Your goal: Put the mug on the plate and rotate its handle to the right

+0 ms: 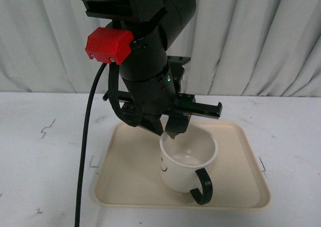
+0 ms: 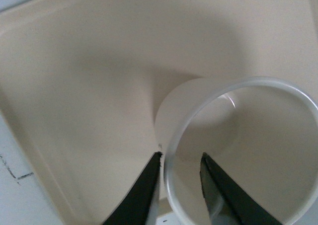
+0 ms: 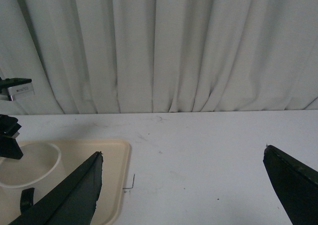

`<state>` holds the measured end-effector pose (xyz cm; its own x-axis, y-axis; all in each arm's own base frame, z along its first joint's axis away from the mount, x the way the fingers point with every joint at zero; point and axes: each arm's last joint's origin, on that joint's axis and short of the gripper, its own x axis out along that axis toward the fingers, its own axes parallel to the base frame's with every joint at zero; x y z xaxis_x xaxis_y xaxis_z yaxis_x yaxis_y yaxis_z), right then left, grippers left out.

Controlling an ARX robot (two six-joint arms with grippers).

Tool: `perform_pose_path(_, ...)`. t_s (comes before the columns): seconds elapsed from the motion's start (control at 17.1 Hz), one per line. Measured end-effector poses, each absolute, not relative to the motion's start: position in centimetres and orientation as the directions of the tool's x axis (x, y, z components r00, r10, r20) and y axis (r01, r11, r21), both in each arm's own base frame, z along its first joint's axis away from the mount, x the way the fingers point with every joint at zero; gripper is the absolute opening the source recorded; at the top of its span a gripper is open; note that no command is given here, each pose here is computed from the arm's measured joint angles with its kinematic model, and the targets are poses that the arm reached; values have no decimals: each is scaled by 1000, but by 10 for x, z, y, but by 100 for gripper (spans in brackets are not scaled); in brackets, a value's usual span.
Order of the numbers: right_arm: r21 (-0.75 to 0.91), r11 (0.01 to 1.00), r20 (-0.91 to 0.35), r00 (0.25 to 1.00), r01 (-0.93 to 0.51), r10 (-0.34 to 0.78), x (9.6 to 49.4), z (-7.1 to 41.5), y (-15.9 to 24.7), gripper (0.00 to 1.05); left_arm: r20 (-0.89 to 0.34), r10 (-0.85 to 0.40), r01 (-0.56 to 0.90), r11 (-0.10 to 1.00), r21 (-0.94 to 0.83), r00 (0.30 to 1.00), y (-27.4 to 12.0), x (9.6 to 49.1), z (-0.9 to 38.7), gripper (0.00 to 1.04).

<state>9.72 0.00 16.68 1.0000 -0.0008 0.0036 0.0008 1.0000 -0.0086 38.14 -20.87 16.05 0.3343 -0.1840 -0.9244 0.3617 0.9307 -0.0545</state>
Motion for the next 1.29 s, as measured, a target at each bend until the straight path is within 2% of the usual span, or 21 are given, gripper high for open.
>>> perform_pose_path(0.06, -8, 1000, 3, 1000, 1, -1, 97, 167, 0, 98, -925, -180, 356, 933, -54, 334, -208, 381, 160, 35)
perform_pose_path(0.12, -9, 1000, 4, 1000, 1, -1, 97, 167, 0, 98, -926, -179, 351, 935, -55, 331, -208, 381, 159, 48)
perform_pose_path(0.29, -9, 1000, 4, 1000, 1, -1, 97, 167, 0, 98, -924, -171, 338, 940, -49, 341, -200, 377, 161, 77)
perform_pose_path(0.41, -9, 1000, 4, 1000, 1, -1, 97, 167, 0, 98, -886, -190, 325, 945, -47, 423, -187, 370, 181, 97)
perform_pose_path(0.47, -9, 1000, 4, 1000, 1, -1, 97, 167, 0, 98, -840, -230, 330, 942, -65, 492, -174, 366, 198, 99)
perform_pose_path(0.59, -9, 1000, 3, 1000, 1, -1, 97, 167, 0, 98, -745, -230, 286, 957, -55, 626, -152, 360, 223, 98)
perform_pose_path(0.64, -9, 1000, 3, 1000, 1, -1, 97, 167, 0, 98, -588, -201, 240, 971, -13, 784, -144, 361, 238, 94)
perform_pose_path(0.7, -9, 1000, 5, 1000, -1, 1, 97, 167, 0, 98, -337, -79, 97, 995, 37, 938, -129, 353, 237, 82)
perform_pose_path(0.76, -8, 1000, 3, 1000, 0, 0, 97, 167, 0, 98, -241, -12, 24, 999, 45, 970, -112, 333, 217, 71)
perform_pose_path(0.82, -9, 1000, 3, 1000, 0, 0, 97, 167, 0, 98, -171, -5, 10, 999, 32, 985, -95, 312, 196, 58)
perform_pose_path(0.88, -8, 1000, 3, 1000, 0, 0, 97, 167, 0, 98, 13, 12, -12, 1000, -22, 1000, -62, 273, 203, 31)
perform_pose_path(0.94, -8, 1000, 4, 1000, 0, 0, 97, 167, 0, 98, 48, 17, -16, 999, -30, 999, -52, 258, 206, 19)
perform_pose_path(1.0, -8, 1000, 3, 1000, 0, 0, 97, 167, 0, 98, 21, 5, -5, 1000, -22, 1000, -45, 244, 196, 6)
perform_pose_path(1.11, -8, 1000, 4, 1000, 0, 0, 97, 167, 0, 98, -35, 3, -3, 1000, -9, 999, -32, 221, 179, 2)
perform_pose_path(1.23, -8, 1000, 4, 1000, 0, 0, 97, 167, 0, 98, 7, 6, -6, 1000, -16, 1000, -23, 202, 182, 2)
perform_pose_path(1.29, -8, 1000, 4, 1000, 0, 0, 97, 167, 0, 98, -13, 3, -3, 1000, -13, 1000, -19, 192, 177, 2)
